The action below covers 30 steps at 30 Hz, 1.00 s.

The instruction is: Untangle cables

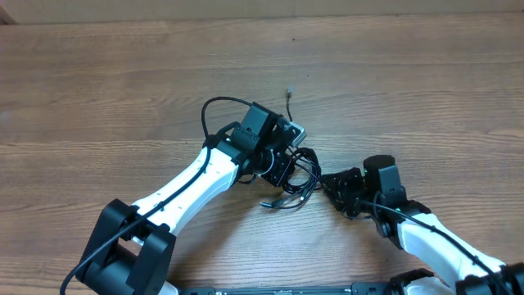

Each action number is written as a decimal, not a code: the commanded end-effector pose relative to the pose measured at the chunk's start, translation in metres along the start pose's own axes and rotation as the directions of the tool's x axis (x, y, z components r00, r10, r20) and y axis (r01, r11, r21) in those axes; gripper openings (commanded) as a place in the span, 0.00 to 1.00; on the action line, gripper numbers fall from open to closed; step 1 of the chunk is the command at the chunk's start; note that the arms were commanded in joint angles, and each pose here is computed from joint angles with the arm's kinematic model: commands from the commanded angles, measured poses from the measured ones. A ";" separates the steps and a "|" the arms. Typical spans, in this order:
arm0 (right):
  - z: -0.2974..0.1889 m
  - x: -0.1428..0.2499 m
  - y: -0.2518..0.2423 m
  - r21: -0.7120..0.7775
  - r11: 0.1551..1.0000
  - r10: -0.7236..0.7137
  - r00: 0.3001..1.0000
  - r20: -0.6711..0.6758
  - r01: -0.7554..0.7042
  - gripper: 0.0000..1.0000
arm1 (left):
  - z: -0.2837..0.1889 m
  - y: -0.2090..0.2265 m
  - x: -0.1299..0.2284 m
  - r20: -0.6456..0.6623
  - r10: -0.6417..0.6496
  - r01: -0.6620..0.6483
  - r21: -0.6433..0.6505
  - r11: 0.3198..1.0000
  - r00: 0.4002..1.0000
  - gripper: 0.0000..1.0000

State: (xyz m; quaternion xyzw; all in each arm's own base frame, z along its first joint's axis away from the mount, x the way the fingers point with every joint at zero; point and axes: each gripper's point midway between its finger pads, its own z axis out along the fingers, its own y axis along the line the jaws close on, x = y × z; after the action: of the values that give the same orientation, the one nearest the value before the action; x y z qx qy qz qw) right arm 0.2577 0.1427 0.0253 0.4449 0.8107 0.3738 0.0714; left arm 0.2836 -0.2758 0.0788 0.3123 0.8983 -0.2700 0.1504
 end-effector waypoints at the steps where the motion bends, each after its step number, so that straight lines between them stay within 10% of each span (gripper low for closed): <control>1: -0.011 0.010 0.021 -0.081 0.996 -0.045 0.998 -0.049 0.041 0.36 | 0.001 0.003 0.001 0.005 0.021 -0.020 -0.008 1.000 1.000 0.05; 7: -0.026 0.013 0.041 -0.158 0.987 -0.016 0.999 -0.041 0.009 0.66 | 0.001 0.003 -0.001 0.011 -0.030 0.030 -0.007 1.000 0.999 0.04; 17: -0.011 0.022 0.035 -0.095 0.890 0.442 0.894 -0.072 -0.447 0.63 | 0.002 0.000 -0.006 0.030 -0.131 0.131 0.010 0.991 0.991 0.05; 30: 0.003 -0.006 0.047 -0.211 0.788 0.594 0.805 0.011 -0.578 0.52 | 0.000 -0.024 -0.001 -0.012 -0.138 0.138 0.148 0.979 0.990 0.05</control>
State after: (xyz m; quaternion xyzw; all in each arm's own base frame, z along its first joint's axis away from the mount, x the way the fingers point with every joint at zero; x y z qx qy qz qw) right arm 0.2849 0.1659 0.0591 0.6318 0.6298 0.4517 0.0127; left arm 0.2776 -0.2858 0.0849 0.2590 0.9045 -0.3148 0.1252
